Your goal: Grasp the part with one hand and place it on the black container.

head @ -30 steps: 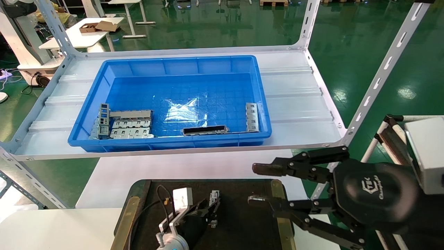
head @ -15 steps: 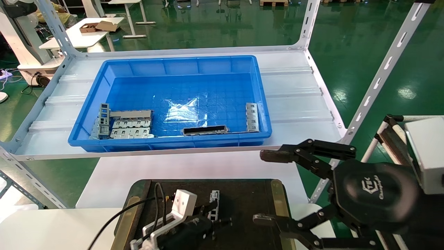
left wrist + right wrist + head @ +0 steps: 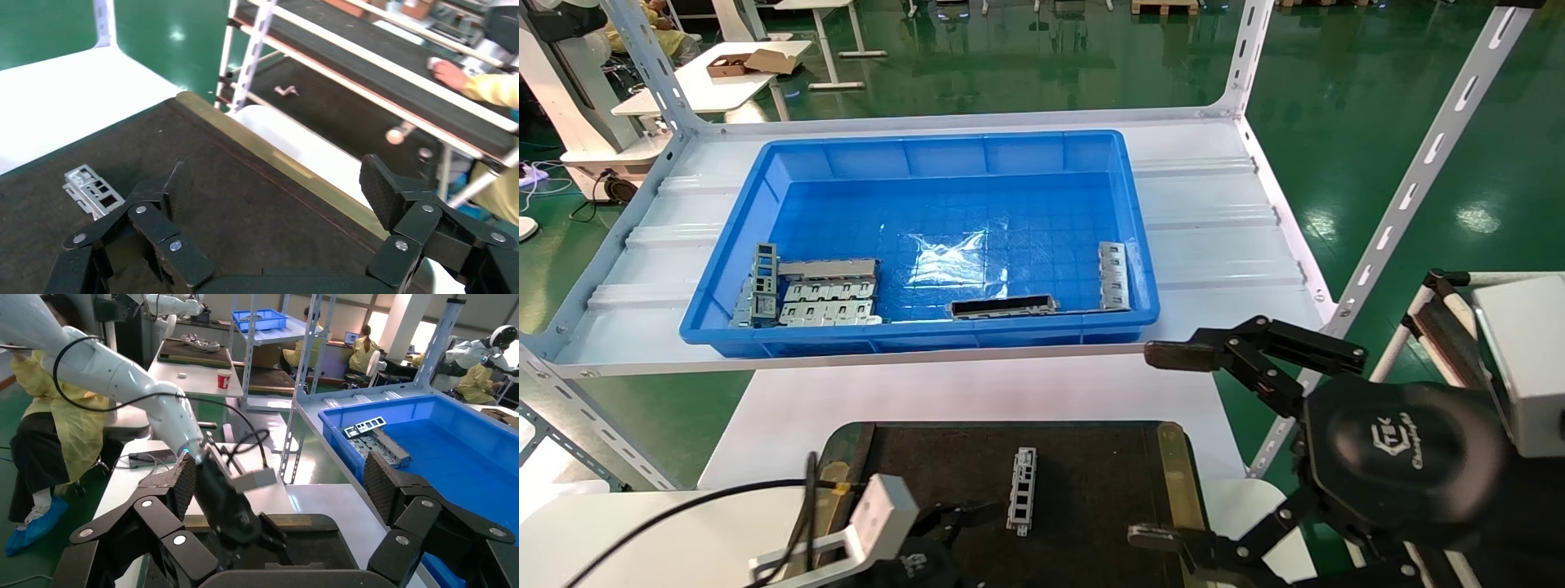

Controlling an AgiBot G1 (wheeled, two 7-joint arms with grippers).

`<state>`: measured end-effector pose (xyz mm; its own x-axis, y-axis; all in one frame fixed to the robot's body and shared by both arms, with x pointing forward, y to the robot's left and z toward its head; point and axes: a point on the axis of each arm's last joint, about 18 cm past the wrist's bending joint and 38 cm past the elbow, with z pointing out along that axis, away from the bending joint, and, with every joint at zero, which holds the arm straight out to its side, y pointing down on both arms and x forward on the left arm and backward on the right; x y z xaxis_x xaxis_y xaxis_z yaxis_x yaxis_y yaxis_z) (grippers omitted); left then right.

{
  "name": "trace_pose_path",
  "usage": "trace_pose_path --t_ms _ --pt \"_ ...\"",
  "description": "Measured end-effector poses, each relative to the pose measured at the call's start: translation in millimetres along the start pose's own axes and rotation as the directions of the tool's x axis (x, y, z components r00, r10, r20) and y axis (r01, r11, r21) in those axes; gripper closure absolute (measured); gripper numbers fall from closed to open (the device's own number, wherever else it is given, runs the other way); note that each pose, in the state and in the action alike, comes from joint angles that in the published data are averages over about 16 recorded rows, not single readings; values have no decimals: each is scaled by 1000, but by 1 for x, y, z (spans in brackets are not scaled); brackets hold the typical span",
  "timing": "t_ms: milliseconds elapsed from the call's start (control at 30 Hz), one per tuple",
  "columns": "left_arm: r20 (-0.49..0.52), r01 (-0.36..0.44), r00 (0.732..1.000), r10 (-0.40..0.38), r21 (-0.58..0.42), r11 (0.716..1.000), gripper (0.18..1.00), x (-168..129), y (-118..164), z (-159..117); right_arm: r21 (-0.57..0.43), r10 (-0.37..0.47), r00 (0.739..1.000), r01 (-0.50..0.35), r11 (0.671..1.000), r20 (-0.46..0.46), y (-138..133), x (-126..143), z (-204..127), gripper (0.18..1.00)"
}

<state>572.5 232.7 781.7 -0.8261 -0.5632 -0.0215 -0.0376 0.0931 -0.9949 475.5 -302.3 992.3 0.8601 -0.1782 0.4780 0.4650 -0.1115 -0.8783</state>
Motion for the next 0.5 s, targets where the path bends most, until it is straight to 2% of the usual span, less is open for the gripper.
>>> trace_pose_path --t_ms 267,500 --pt "-63 -43 997 44 21 999 186 1 -20 -32 0 0 1000 0 1000 0 0 0 0 188" --pt "-81 -54 995 56 30 998 184 2 -29 -43 0 0 1000 0 1000 0 0 0 0 179"
